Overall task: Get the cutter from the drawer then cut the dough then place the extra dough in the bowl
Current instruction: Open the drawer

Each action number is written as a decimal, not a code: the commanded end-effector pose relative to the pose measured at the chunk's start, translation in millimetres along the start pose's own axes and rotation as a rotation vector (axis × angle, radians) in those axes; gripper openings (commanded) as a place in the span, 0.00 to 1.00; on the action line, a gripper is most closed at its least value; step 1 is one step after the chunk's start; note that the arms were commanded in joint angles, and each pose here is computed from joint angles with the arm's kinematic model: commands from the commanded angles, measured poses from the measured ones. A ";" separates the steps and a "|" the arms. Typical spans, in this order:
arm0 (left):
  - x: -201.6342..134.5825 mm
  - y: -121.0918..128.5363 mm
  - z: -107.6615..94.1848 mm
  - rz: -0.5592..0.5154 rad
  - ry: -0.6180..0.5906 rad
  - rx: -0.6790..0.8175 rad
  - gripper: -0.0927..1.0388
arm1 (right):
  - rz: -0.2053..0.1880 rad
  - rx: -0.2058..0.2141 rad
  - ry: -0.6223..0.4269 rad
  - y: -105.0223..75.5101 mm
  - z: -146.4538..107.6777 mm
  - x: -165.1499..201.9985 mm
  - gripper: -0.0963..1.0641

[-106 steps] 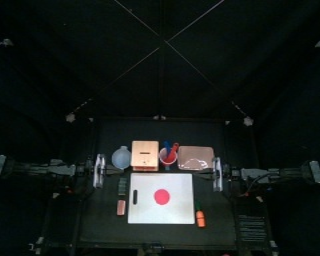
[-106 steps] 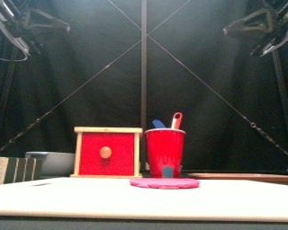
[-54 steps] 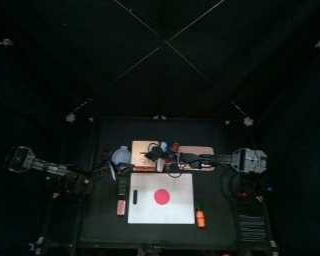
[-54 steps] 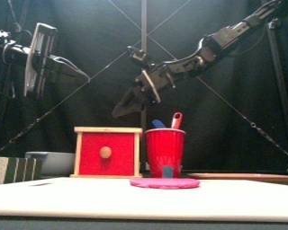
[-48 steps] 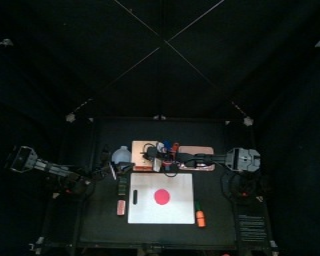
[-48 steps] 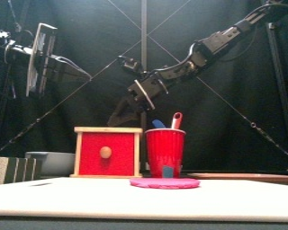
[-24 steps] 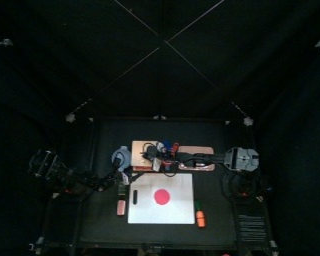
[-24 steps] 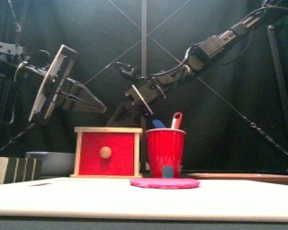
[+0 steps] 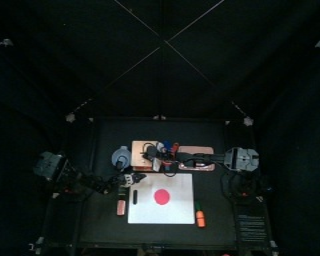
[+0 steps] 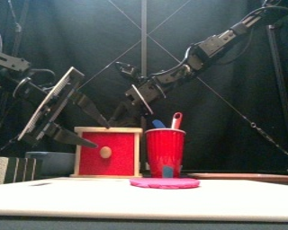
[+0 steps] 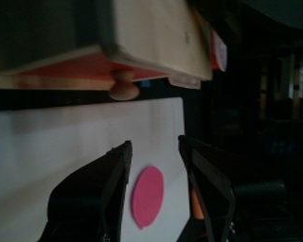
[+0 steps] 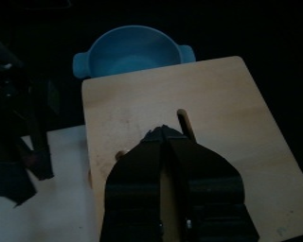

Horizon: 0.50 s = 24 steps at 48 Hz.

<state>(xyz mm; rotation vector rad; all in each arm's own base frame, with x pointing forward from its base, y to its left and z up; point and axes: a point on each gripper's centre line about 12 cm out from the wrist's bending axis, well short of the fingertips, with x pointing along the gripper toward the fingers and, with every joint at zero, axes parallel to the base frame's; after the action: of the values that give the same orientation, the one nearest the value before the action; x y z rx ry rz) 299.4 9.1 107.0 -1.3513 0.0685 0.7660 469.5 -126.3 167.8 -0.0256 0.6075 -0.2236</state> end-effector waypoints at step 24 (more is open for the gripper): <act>27.6 -8.6 10.5 0.007 -0.045 0.018 0.78 | 0.002 0.003 -0.019 1.7 11.0 -4.9 0.10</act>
<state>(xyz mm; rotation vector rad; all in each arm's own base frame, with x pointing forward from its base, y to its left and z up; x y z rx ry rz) 312.4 29.6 97.8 -1.3085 0.0686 0.8171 471.2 -124.4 169.6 -0.0246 0.6040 -0.2207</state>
